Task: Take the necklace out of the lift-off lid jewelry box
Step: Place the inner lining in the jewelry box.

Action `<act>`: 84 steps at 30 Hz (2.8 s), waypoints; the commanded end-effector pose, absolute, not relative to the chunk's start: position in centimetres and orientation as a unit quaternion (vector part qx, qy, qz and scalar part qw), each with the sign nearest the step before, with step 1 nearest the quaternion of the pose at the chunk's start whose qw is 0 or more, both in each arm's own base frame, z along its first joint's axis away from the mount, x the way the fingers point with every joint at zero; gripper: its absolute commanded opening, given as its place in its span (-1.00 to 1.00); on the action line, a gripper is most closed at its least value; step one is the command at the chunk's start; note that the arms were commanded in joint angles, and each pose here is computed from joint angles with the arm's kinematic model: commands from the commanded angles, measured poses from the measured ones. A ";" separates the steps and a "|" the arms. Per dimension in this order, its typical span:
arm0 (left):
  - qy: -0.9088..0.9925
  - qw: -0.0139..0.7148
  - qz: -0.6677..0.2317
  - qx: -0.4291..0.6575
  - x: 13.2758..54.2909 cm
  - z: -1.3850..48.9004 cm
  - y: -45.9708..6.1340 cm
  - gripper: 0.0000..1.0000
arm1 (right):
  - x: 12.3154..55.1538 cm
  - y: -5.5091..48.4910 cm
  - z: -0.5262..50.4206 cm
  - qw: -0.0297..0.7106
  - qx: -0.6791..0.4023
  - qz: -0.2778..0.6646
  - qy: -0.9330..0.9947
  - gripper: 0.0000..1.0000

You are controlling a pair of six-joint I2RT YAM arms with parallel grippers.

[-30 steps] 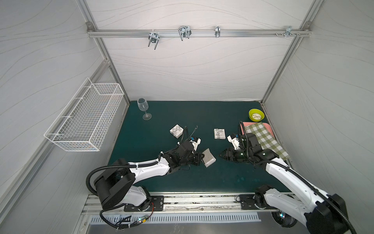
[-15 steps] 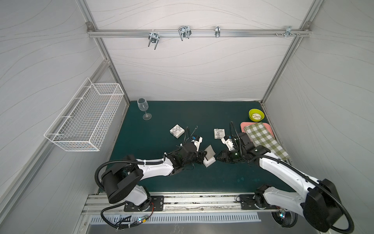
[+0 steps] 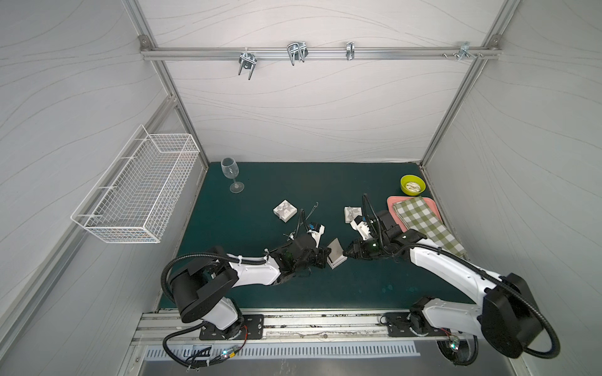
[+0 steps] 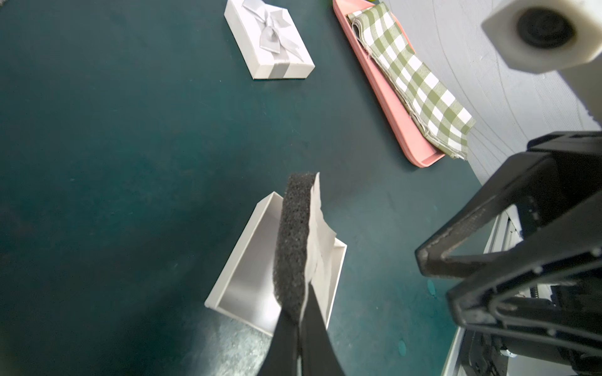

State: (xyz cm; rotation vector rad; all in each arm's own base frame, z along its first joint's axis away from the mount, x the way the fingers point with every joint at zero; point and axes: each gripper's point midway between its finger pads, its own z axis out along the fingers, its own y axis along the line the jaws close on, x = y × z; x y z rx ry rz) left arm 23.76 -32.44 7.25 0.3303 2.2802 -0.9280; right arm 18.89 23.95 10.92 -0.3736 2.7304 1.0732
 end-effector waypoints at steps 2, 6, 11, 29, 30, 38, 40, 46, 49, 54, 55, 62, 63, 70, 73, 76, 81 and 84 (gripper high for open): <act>0.856 0.328 -0.378 0.127 23.9 7.5 -33.6 -1.00 | 19.4 24.9 10.9 0.098 -0.149 0.354 0.918 -0.45; 0.859 0.321 -0.378 0.129 23.9 7.0 -33.8 -1.00 | 19.7 25.5 10.7 0.099 -0.155 0.354 0.917 -0.56; 0.866 0.314 -0.366 0.130 23.9 5.9 -33.7 -1.00 | 20.4 26.2 10.2 0.102 -0.160 0.347 0.919 -0.57; 0.871 0.320 -0.341 0.150 23.6 6.8 -32.6 -0.38 | 21.9 27.8 5.6 0.071 -0.186 0.299 0.933 -0.65; 0.871 0.321 -0.339 0.152 23.5 7.0 -32.5 -0.35 | 21.8 27.7 5.1 0.067 -0.186 0.292 0.936 -0.66; 0.875 0.330 -0.318 0.157 22.9 8.4 -30.8 -0.27 | 21.3 27.4 3.5 0.054 -0.195 0.265 0.943 -0.69; 0.876 0.338 -0.309 0.154 22.9 9.1 -30.0 -0.26 | 21.1 27.6 4.0 0.060 -0.202 0.260 0.942 -0.69; 0.888 0.336 -0.278 0.144 23.1 9.9 -28.0 -0.27 | 20.9 28.5 6.8 0.089 -0.233 0.246 0.937 -0.44; 0.894 0.323 -0.282 0.127 23.6 9.7 -27.2 -0.30 | 20.8 29.0 8.0 0.108 -0.256 0.225 0.934 -0.27; 0.903 0.305 -0.287 0.099 24.2 9.1 -26.1 -0.37 | 20.9 29.7 8.5 0.123 -0.284 0.191 0.931 -0.02; 0.903 0.305 -0.286 0.099 24.2 9.2 -26.0 -0.38 | 21.0 29.9 8.4 0.125 -0.288 0.189 0.931 0.03; 0.908 0.297 -0.280 0.093 24.0 8.5 -25.2 -0.42 | 22.0 30.9 6.4 0.122 -0.291 0.176 0.932 0.04; 0.908 0.296 -0.281 0.093 24.0 8.4 -25.2 -0.42 | 22.1 30.9 6.1 0.122 -0.292 0.172 0.933 0.02; 0.910 0.289 -0.281 0.093 23.7 7.7 -25.0 -0.44 | 22.1 30.8 4.2 0.115 -0.295 0.162 0.935 -0.24; 0.911 0.287 -0.282 0.095 23.6 7.5 -25.1 -0.45 | 22.1 30.7 3.6 0.112 -0.297 0.160 0.935 -0.33; 0.911 0.287 -0.280 0.097 23.7 7.4 -25.2 -0.46 | 21.9 30.6 2.8 0.106 -0.298 0.156 0.936 -0.36; 0.913 0.283 -0.278 0.100 23.8 7.2 -25.3 -0.47 | 21.6 30.3 1.9 0.093 -0.305 0.143 0.937 -0.37; 0.913 0.282 -0.276 0.102 23.8 7.1 -25.3 -0.47 | 21.5 30.2 2.6 0.095 -0.311 0.141 0.935 -0.36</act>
